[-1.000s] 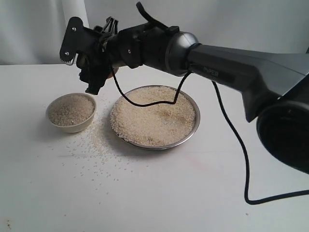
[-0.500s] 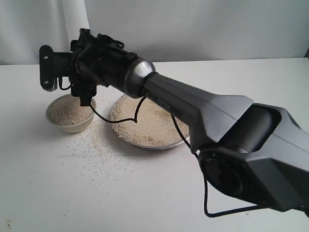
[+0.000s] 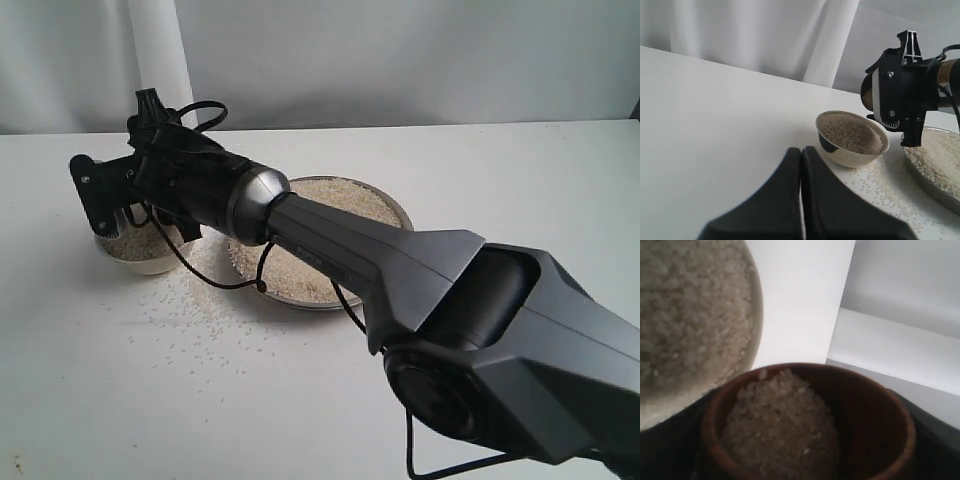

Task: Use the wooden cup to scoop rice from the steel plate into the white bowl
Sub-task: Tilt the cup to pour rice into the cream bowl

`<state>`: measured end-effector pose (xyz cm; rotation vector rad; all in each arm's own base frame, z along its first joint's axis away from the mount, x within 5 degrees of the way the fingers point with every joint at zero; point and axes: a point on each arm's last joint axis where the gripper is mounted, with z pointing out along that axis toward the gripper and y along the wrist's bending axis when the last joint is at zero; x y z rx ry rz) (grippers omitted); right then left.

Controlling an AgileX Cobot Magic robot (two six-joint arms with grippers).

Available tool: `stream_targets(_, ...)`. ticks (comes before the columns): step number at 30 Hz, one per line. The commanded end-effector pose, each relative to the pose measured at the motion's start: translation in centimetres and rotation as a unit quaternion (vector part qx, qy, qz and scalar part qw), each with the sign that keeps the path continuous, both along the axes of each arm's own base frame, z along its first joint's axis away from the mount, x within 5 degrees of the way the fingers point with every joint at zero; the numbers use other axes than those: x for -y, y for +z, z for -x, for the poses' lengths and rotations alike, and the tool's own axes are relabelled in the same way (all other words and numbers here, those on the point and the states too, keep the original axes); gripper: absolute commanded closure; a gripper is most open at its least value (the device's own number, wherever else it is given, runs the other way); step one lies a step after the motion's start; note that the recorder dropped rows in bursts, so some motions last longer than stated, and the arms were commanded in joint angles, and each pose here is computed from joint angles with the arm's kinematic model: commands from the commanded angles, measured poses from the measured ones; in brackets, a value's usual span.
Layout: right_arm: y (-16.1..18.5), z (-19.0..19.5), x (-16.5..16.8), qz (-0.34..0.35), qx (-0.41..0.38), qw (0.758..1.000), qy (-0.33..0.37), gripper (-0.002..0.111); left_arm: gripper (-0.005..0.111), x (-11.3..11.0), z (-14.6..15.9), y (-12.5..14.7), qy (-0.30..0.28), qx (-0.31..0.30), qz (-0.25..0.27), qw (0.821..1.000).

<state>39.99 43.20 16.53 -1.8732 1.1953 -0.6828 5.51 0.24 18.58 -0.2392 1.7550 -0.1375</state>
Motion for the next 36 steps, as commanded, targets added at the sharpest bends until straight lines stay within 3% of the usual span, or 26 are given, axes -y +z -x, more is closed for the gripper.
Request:
stream_targets(1,0.5,-0.1,-0.1,0.024,0.031,0.999,0.015,0.108,0.107,0.0,0.0,0.3,-0.002,0.01,0.002,1.0)
stream_targets(8,0.7,0.1,-0.3,0.053,0.058,0.996,0.03,0.108,0.107,0.0,0.0,0.3,-0.002,0.01,0.002,1.0)
stream_targets(17,1.0,1.5,-1.9,0.11,0.103,0.983,0.102,0.108,0.107,0.0,0.0,0.3,-0.002,0.01,0.002,1.0)
stream_targets(36,1.1,1.3,-1.3,0.168,0.118,0.974,0.092,0.108,0.107,0.0,0.0,0.3,-0.002,0.01,0.002,1.0)
